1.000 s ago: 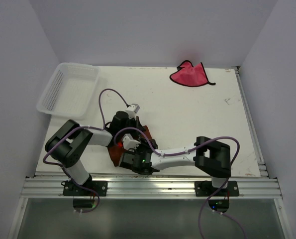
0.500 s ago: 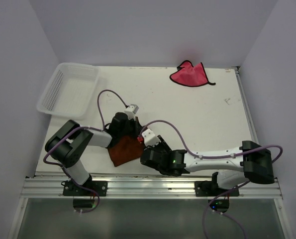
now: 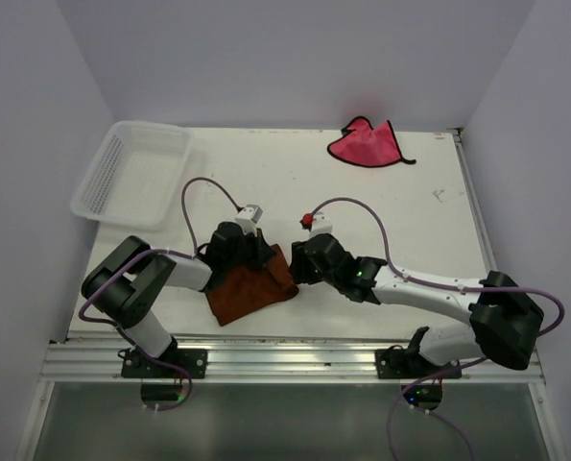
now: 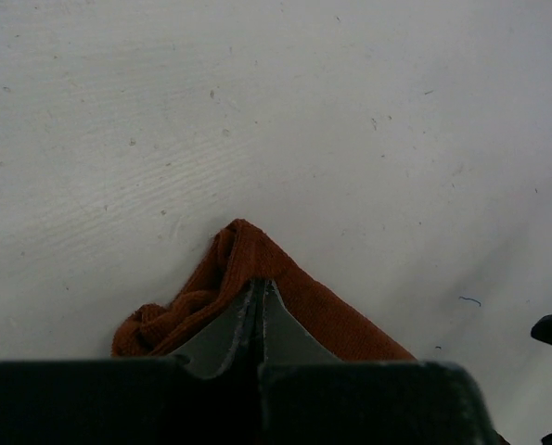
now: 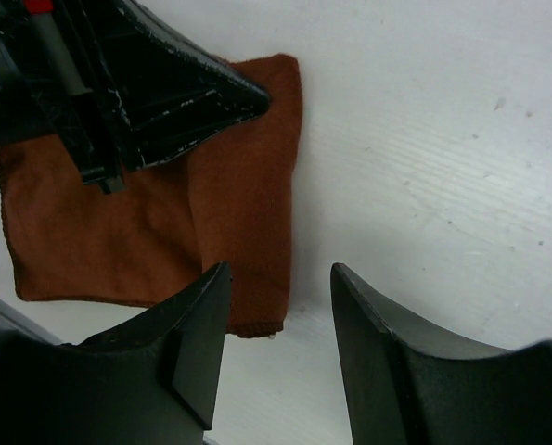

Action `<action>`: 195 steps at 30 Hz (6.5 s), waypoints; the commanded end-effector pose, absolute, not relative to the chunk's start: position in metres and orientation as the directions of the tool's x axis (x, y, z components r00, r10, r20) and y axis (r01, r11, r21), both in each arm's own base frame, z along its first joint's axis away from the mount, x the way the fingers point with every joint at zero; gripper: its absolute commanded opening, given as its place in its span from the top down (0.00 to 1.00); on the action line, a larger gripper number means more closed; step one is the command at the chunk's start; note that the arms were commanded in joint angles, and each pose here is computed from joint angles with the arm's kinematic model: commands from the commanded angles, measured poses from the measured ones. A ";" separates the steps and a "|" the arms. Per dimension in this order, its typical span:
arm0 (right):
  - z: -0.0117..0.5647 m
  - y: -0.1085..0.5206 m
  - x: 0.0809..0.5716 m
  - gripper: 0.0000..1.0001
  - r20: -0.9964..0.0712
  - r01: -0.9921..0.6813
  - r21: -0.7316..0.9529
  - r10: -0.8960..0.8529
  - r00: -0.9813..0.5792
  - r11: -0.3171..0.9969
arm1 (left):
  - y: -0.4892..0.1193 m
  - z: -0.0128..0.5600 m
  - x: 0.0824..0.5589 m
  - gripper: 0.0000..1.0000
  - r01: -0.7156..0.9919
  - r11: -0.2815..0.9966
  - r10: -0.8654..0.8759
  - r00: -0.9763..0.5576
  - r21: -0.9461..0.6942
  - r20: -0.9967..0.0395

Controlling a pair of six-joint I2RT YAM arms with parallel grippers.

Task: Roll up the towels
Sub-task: Roll the towel

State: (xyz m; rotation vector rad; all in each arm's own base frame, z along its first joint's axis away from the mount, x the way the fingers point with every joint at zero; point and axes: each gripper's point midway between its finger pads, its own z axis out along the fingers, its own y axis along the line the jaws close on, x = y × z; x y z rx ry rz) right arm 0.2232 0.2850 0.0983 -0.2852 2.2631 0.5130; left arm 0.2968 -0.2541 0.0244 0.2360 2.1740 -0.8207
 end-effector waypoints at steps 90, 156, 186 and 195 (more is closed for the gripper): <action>0.038 0.374 0.173 1.00 -0.144 -0.494 -0.850 -0.983 -0.118 0.184 | -0.216 0.116 0.304 1.00 0.323 0.785 -0.249 -0.616 -0.528 -0.747; 0.043 0.361 0.229 1.00 -0.465 -0.591 -0.542 -0.799 -0.381 0.597 | -0.170 0.008 0.221 1.00 0.072 0.844 -0.316 -0.735 -0.532 -0.600; 0.028 0.346 0.224 1.00 -0.410 -0.671 -0.621 -0.898 -0.163 0.405 | -0.162 0.191 0.341 1.00 0.166 0.905 -0.277 -0.468 -0.391 -0.839; 0.025 0.348 0.227 1.00 -0.286 -0.695 -0.663 -0.952 -0.110 0.279 | -0.244 0.197 0.333 1.00 0.536 0.694 -0.174 -0.522 -0.480 -0.835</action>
